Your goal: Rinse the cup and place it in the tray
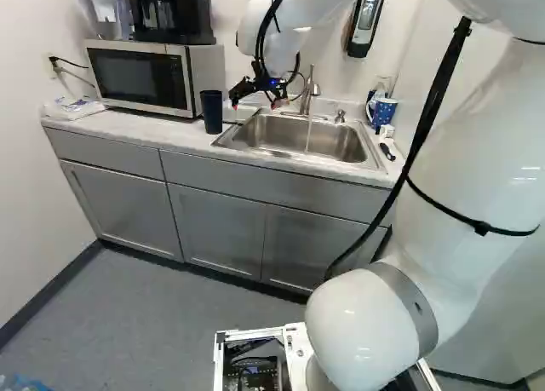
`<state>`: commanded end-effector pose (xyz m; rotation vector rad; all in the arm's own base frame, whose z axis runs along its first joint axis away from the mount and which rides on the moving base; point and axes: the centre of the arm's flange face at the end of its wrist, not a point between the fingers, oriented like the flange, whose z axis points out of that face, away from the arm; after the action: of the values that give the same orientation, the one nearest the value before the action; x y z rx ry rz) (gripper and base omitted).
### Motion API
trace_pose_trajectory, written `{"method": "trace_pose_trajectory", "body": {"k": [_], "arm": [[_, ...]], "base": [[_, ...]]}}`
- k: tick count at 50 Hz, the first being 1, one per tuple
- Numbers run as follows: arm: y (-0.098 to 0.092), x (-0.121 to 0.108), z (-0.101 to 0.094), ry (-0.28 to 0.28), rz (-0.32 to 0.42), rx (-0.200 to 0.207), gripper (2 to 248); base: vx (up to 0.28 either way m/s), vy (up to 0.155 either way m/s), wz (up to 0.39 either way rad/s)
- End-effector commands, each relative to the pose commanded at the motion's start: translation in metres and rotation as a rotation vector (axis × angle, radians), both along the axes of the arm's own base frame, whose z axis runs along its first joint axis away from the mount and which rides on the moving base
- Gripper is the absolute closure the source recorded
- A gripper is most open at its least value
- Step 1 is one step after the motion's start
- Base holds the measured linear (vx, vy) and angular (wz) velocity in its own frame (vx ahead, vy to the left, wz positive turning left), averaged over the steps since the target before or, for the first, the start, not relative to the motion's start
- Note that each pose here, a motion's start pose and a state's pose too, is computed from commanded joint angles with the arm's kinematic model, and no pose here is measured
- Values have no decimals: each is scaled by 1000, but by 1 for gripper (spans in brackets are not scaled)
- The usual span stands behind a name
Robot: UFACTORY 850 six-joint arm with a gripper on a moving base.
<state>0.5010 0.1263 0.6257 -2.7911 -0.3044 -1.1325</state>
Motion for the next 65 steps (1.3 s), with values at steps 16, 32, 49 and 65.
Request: {"method": "trace_pose_trajectory", "body": {"k": [16, 32, 49, 65], "arm": [[26, -3, 0, -24, 50, 6, 3], [44, -6, -15, -31, 83, 8, 3], [55, 2, -30, -63, 96, 17, 3], [65, 12, -44, -105, 104, 28, 3]], "base": [[0, 0, 0], [0, 0, 0], [0, 0, 0], [0, 0, 0]]}}
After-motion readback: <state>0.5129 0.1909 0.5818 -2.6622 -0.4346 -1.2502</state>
